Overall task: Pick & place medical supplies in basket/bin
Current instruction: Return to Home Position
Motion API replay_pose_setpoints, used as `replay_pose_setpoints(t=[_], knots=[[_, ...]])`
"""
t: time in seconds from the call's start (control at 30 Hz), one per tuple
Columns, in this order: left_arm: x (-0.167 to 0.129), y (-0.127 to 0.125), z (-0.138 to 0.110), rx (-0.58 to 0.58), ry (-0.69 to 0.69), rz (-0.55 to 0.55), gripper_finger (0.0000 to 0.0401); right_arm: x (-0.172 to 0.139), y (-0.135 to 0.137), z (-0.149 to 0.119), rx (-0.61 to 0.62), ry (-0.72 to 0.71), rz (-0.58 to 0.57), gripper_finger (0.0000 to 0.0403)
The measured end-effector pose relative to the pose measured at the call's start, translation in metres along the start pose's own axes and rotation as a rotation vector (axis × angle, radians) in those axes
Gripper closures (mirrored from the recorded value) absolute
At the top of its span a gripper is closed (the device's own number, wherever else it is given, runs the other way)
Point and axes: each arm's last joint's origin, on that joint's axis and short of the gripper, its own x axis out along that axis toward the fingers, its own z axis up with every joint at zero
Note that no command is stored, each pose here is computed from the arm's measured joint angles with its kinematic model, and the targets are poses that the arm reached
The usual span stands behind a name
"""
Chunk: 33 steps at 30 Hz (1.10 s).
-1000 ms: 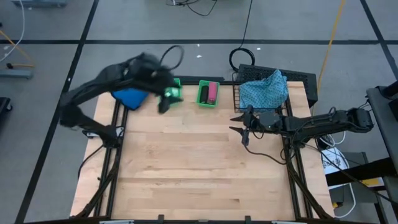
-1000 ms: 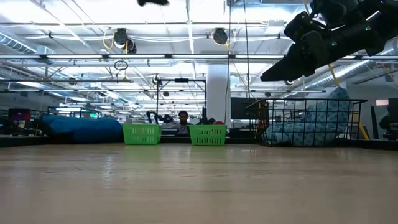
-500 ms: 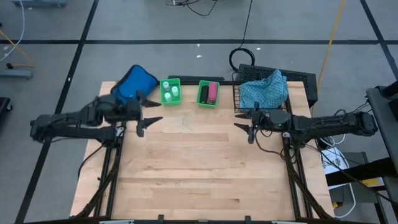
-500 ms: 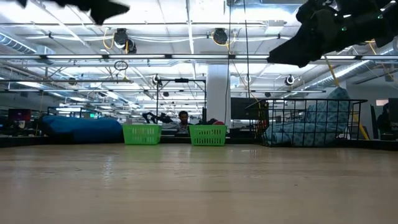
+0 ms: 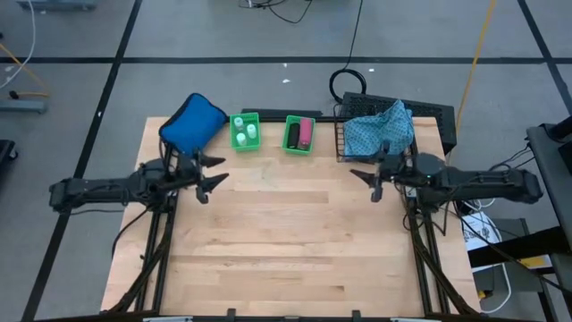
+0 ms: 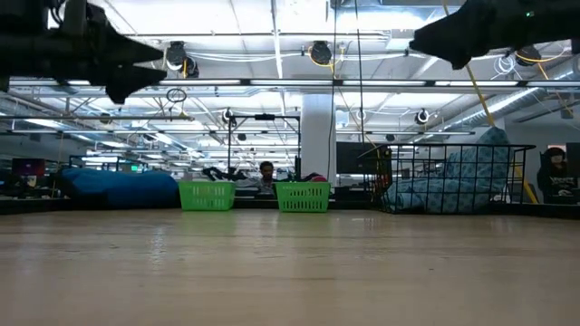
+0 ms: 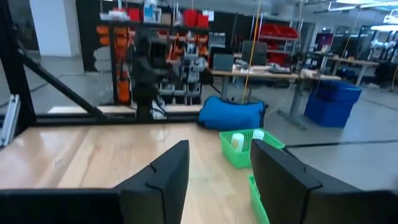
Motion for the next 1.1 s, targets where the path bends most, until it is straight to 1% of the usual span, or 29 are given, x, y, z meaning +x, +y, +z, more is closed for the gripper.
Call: replay_pose_setpoints(t=[0.1,0.17,0.23,0.37,0.53,0.67,0.77,0.83,0.9,0.97,1.1], knots=[[-0.001,0.001,-0.011,-0.018,-0.006,-0.002,0.0137,-0.009,-0.002,0.002,0.003,-0.015,-0.001,0.0243],[-0.002,0.002,-0.014,-0.018,-0.001,-0.001,0.0137,-0.014,-0.002,0.001,0.010,0.003,0.004,0.0243],[-0.002,0.002,-0.014,-0.007,-0.003,-0.003,0.0137,-0.018,-0.002,-0.002,0.039,-0.007,0.034,0.0243],[-0.002,0.002,-0.014,-0.002,-0.001,-0.003,0.0137,-0.023,0.001,-0.016,0.101,-0.064,0.108,0.0243],[-0.001,0.002,-0.015,0.002,0.014,-0.001,0.0137,-0.027,0.002,-0.040,0.138,-0.095,0.109,0.0243],[-0.001,0.002,-0.016,0.003,0.019,0.000,0.0137,-0.028,0.003,-0.057,0.120,-0.135,0.108,0.0243],[-0.001,0.002,-0.016,0.016,0.019,0.000,0.0137,-0.027,0.004,-0.073,0.101,-0.105,0.108,0.0243],[-0.001,0.002,-0.016,0.047,0.020,0.000,0.0137,-0.027,0.004,-0.070,0.093,-0.144,0.113,0.0243],[-0.001,0.002,-0.016,0.064,0.019,0.000,0.0137,-0.028,0.004,-0.070,0.091,-0.149,0.138,0.0243],[-0.001,0.002,-0.016,0.063,0.020,0.000,0.0137,-0.027,0.006,-0.074,0.090,-0.109,0.192,0.0243],[-0.001,0.002,-0.016,0.056,0.020,-0.001,0.0137,-0.028,0.010,-0.076,0.084,-0.094,0.305,0.0243]])
